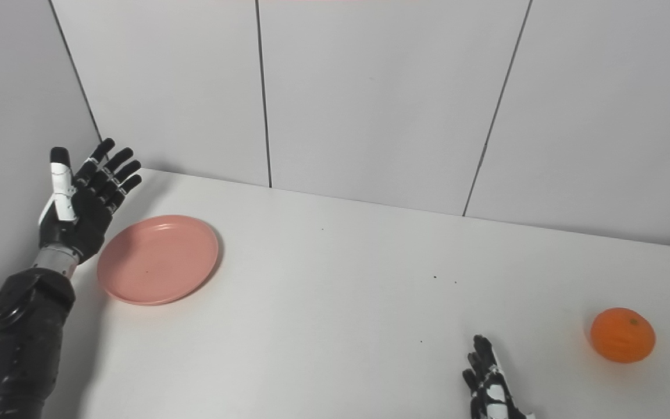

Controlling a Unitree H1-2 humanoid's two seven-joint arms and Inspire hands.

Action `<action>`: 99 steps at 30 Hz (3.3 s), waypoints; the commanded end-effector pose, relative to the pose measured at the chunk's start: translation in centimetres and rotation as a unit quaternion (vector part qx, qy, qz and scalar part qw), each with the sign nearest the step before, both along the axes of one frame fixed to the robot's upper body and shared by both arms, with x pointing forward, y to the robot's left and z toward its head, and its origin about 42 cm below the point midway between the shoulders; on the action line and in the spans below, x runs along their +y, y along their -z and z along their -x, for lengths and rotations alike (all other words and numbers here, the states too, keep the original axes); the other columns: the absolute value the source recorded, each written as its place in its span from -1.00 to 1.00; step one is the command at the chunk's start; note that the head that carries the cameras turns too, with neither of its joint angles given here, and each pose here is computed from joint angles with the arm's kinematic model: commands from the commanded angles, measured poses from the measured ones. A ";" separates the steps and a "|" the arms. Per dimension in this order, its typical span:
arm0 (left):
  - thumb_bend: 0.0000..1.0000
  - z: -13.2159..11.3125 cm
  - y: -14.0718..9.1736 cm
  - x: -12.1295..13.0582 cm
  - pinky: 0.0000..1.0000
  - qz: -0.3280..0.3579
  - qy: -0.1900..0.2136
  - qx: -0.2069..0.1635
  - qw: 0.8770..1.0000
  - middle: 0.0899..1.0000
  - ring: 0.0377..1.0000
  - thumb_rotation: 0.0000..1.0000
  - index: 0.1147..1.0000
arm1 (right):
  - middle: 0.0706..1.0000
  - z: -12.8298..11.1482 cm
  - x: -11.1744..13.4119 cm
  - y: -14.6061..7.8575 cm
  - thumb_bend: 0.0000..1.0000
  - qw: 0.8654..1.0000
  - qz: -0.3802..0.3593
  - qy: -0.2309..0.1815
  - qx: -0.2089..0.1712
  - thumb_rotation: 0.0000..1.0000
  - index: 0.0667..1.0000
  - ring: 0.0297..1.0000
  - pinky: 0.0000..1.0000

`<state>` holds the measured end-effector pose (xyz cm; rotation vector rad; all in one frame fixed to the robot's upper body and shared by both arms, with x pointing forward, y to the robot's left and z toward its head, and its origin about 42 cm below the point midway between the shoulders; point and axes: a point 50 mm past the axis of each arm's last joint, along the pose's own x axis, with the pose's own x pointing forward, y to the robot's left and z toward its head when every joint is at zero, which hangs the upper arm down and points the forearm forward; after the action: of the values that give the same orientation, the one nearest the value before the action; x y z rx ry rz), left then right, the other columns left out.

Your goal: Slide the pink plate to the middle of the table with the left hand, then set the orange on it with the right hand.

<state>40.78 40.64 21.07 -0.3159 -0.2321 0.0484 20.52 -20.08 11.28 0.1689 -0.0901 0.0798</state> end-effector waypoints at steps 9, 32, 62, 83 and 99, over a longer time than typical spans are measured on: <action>1.00 -1.4 -3.2 3.8 0.65 -0.007 0.020 -0.065 0.998 0.75 0.75 0.68 0.85 | 0.96 5.4 -0.7 2.5 0.56 0.998 0.004 0.016 0.058 0.93 0.86 1.00 1.00; 1.00 -1.9 -4.4 6.2 0.67 -0.093 -0.028 -0.020 0.995 0.73 0.73 0.79 0.85 | 0.96 5.5 -0.7 2.4 0.55 0.998 0.008 0.016 0.058 0.94 0.86 1.00 1.00; 1.00 -4.0 2.4 7.1 0.62 -0.020 -0.048 0.049 0.997 0.65 0.66 0.68 0.73 | 0.97 5.8 -0.7 2.0 0.58 0.998 0.004 0.013 0.060 0.91 0.85 1.00 1.00; 0.97 -2.8 4.6 6.9 0.69 -0.017 -0.024 0.055 0.998 0.77 0.79 0.77 0.74 | 0.96 5.9 -0.7 1.9 0.56 0.998 0.008 0.011 0.062 0.91 0.86 1.00 1.00; 0.96 -2.5 5.6 5.7 0.51 -0.023 0.001 0.054 0.998 0.69 0.69 0.80 0.74 | 0.96 5.8 -0.6 1.7 0.52 0.998 0.009 0.009 0.062 0.88 0.85 1.00 1.00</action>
<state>42.98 46.58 14.63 -0.2836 -0.0935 0.0939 20.49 -19.79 11.33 0.1675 -0.0896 0.0812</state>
